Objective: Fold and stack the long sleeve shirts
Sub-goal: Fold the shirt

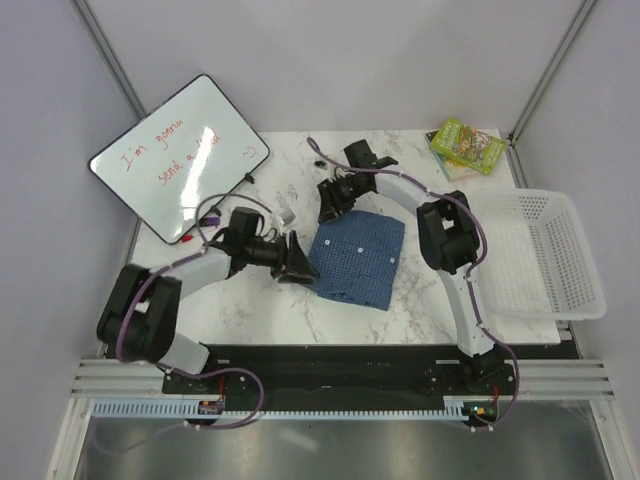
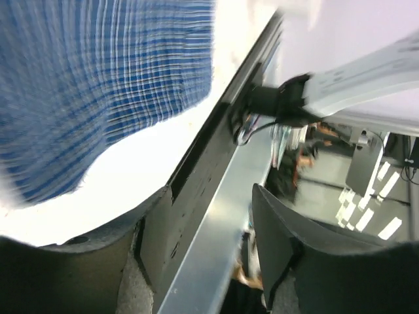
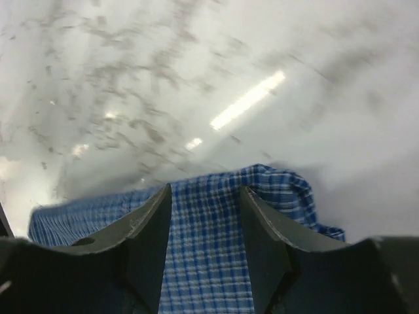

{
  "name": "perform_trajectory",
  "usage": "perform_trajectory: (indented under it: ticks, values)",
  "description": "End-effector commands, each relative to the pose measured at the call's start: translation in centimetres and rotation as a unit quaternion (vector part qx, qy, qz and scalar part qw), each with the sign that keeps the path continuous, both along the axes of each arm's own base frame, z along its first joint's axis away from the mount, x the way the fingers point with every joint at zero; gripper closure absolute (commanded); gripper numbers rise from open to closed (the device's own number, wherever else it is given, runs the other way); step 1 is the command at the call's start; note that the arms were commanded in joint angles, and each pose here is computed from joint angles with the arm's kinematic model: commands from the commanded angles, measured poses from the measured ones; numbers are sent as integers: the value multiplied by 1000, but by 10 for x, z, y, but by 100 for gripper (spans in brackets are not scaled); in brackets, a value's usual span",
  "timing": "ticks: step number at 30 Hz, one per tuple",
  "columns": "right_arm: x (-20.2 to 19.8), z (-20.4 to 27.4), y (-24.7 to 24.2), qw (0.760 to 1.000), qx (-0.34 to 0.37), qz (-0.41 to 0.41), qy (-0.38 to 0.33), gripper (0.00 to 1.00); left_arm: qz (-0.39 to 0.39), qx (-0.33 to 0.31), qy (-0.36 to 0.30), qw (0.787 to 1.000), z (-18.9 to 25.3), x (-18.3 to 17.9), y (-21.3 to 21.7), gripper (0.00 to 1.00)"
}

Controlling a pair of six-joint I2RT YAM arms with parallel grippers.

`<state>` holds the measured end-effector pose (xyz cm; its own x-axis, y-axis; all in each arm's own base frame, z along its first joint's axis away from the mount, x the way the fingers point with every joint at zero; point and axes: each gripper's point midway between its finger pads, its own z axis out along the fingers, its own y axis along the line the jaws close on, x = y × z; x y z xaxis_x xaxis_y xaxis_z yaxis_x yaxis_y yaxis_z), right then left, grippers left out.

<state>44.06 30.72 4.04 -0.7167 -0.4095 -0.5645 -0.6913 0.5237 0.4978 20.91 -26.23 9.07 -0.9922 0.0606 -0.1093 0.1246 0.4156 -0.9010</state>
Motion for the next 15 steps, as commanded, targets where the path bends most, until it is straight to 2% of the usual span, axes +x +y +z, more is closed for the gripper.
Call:
perform_trajectory:
  ticks: [1, 3, 4, 6, 7, 9, 10, 11, 15]
  values:
    - [-15, 48, 46, 989, 7, 104, -104, 45, 76, -38, -120, 989, 55, 33, 51, 36]
    - [-23, 86, 46, 986, 29, 108, -126, 44, 145, 3, -129, 981, 52, 50, 82, 31]
    - [-30, 90, 42, 986, 28, 106, -122, 44, 159, 16, -135, 978, 48, 53, 88, 27]
    - [-41, 123, 35, 984, 33, 100, -141, 46, 179, 36, -151, 971, 40, 67, 95, 25]
    - [-52, 112, 26, 987, 16, 94, -127, 46, 188, 44, -144, 971, 33, 72, 96, 24]
    - [-62, 123, 13, 986, 1, 84, -140, 47, 207, 61, -140, 966, 27, 89, 98, 22]
    - [-73, 105, 1, 989, -24, 82, -120, 48, 212, 71, -108, 969, 11, 93, 98, 19]
    - [-79, 106, -5, 989, -31, 83, -120, 48, 214, 74, -104, 968, 7, 97, 97, 17]
    - [-89, 75, -26, 991, -84, 58, -88, 53, 210, 83, -117, 967, -7, 116, 75, 16]
